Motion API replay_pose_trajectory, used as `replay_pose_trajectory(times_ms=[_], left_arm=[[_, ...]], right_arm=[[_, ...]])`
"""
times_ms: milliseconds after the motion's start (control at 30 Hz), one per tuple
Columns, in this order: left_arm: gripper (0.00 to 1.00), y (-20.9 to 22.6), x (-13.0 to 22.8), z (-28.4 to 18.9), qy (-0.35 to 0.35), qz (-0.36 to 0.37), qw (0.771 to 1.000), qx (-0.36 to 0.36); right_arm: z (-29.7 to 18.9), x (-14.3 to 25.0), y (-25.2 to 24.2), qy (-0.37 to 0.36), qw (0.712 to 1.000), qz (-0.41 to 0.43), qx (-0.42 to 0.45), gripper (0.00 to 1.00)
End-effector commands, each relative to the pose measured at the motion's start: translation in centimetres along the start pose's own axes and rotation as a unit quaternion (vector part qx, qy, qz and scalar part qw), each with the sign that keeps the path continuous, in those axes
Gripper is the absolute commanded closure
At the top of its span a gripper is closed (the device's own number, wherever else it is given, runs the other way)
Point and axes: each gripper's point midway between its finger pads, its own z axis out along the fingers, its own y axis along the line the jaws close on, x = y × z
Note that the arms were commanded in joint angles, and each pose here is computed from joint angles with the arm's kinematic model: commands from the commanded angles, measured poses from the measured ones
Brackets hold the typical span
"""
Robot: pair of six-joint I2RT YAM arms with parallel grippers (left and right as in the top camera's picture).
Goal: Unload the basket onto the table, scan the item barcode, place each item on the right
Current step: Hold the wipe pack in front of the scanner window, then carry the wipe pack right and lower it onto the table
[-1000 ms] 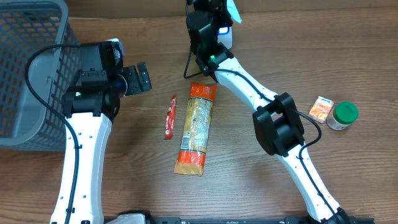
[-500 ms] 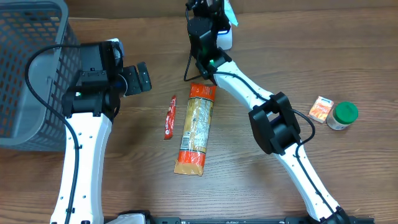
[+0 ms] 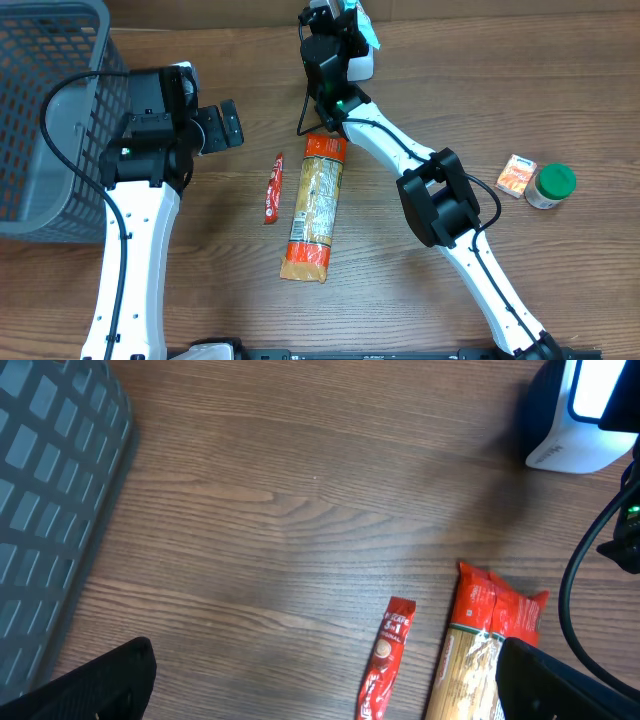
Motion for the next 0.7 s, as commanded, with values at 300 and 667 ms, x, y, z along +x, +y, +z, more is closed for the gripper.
replay_pose_trajectory(times_ms=[300,667], left_arm=[[0.00,0.2,-0.2,0.1,-0.002,0.006,1.000,-0.006],[0.00,0.2,-0.2,0.1,-0.002,0.006,1.000,-0.006]], right_arm=[[-1.5,-9.2,-6.9,-0.034,0.998,0.044,0.032,0.97],[-7.3,-14.7,-19.8,0.063,0.993,0.100,0.030,0.97]])
